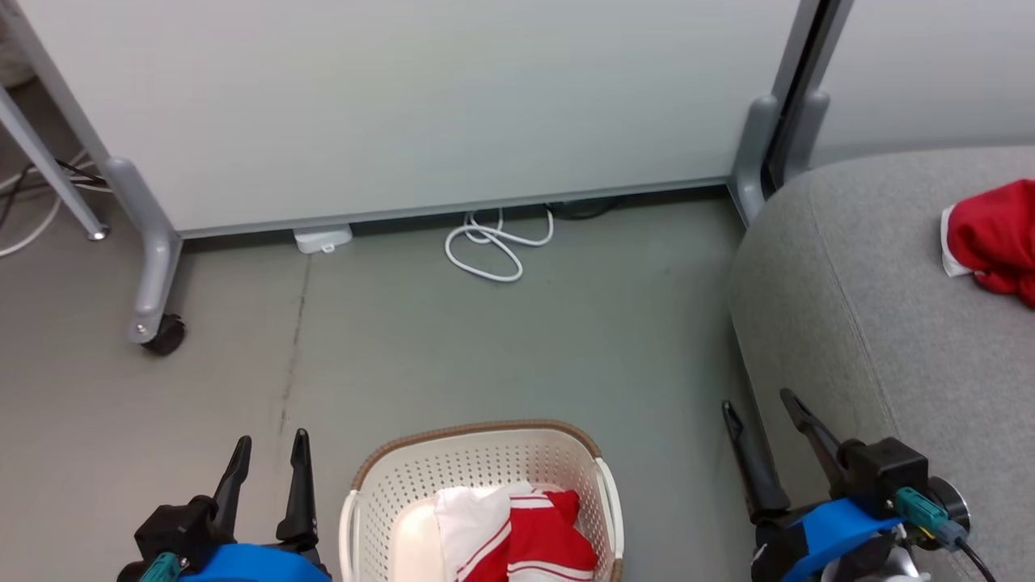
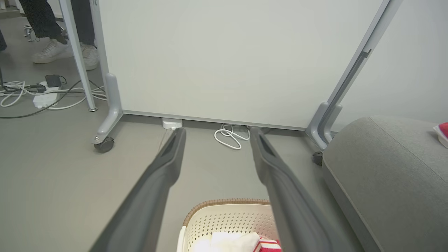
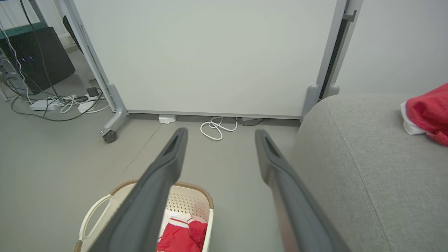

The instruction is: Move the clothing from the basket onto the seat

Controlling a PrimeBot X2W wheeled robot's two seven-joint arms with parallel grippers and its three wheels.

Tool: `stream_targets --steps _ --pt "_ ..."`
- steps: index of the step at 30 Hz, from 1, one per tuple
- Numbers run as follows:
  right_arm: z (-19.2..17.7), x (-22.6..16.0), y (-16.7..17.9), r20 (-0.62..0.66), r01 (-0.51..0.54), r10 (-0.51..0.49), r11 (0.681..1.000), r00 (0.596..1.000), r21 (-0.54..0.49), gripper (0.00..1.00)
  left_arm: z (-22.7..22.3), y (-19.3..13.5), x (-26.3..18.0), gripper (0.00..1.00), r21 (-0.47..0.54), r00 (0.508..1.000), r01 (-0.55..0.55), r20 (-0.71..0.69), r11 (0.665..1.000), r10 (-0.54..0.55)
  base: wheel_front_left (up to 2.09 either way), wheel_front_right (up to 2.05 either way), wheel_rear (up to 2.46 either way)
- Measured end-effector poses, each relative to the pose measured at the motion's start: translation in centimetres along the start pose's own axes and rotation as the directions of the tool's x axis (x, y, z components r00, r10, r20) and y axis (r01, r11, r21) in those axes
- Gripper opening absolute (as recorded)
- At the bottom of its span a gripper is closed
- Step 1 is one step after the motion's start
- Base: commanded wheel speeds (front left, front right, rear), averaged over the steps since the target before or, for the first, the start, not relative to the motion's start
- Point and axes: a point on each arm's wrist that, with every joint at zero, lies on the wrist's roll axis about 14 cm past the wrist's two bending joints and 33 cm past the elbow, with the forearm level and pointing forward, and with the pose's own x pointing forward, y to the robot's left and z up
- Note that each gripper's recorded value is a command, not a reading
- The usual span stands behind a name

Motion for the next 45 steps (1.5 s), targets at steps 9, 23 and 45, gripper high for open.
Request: stream_targets --steps 9,23,45 --pt "-1.4 1.4 -0.9 -0.037 0.018 -0.018 1.0 0.999 -0.005 1.0 -5.3 -2.4 3.8 1.0 -0.02 0.98 0.082 -0.179 0.996 -0.084 0.0 0.0 0.0" --pt "-6.1 3.7 -3.8 -0.122 0.077 -0.075 0.997 0.99 0.008 1.0 -17.4 -6.0 9.2 1.0 -0.087 0.833 0.186 -0.514 0.979 -0.204 0.0 0.0 0.0" --pt "-15.4 3.3 -7.6 -0.326 0.199 -0.171 0.979 0.93 0.053 1.0 -33.8 -7.4 9.8 1.0 -0.19 0.487 0.17 -0.837 0.967 -0.25 0.0 0.0 0.0"
